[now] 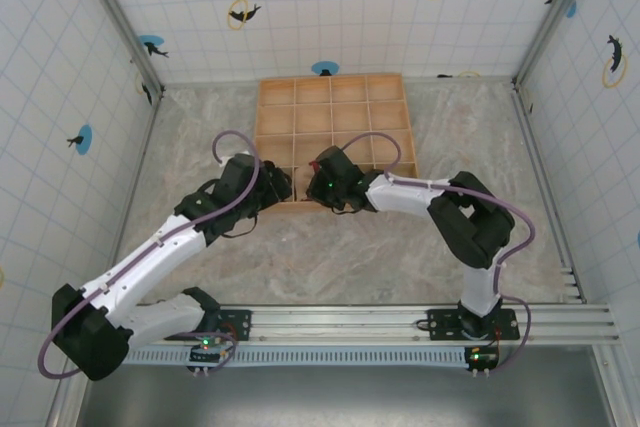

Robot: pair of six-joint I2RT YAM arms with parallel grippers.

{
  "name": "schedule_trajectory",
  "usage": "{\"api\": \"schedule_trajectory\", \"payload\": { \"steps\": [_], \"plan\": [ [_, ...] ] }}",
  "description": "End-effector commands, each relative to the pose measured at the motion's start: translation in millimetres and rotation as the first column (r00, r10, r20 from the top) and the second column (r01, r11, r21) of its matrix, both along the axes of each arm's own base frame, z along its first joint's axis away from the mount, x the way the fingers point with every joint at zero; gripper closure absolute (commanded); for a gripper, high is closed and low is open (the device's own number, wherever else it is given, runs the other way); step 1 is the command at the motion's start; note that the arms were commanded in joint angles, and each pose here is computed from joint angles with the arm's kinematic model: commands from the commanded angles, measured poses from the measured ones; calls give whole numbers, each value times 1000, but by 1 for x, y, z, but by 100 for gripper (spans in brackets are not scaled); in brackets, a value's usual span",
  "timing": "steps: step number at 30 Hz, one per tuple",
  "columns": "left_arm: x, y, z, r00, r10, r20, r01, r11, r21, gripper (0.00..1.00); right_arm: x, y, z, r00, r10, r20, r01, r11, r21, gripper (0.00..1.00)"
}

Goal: Roll the socks

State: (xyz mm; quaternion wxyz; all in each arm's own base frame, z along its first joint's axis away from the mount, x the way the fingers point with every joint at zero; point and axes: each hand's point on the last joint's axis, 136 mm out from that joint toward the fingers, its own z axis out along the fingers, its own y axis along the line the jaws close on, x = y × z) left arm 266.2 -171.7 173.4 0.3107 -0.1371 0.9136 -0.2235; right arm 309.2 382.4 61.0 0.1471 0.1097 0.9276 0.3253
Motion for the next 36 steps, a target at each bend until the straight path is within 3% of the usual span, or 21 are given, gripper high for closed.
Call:
{"api": "schedule_trajectory", "payload": {
  "steps": [1,10,12,20,26,31,36],
  "plan": [
    [-1,1,-2,1000,-17,16,17,1000,-6,5,-4,-3,-23,995,22,-94,-28,998,-63,100],
    [-3,1,-5,1000,-23,17,23,1000,-6,5,-8,12,-42,989,57,-136,-60,998,-21,100],
    [-3,1,-7,1000,-23,8,23,1000,-1,4,-10,17,-43,986,83,-145,-83,997,6,96],
    [6,9,-12,1000,-8,-13,9,995,104,3,-6,5,-13,995,99,-16,-100,995,-11,60],
    [27,22,7,993,9,114,-30,983,182,3,8,-2,38,983,130,133,-124,991,-54,38],
    [45,54,13,977,40,212,-98,958,271,3,6,-9,81,960,157,232,-153,988,-38,17],
    [66,95,4,956,66,285,-171,917,360,3,3,-35,113,927,168,336,-153,986,-70,10]
  ]
}}
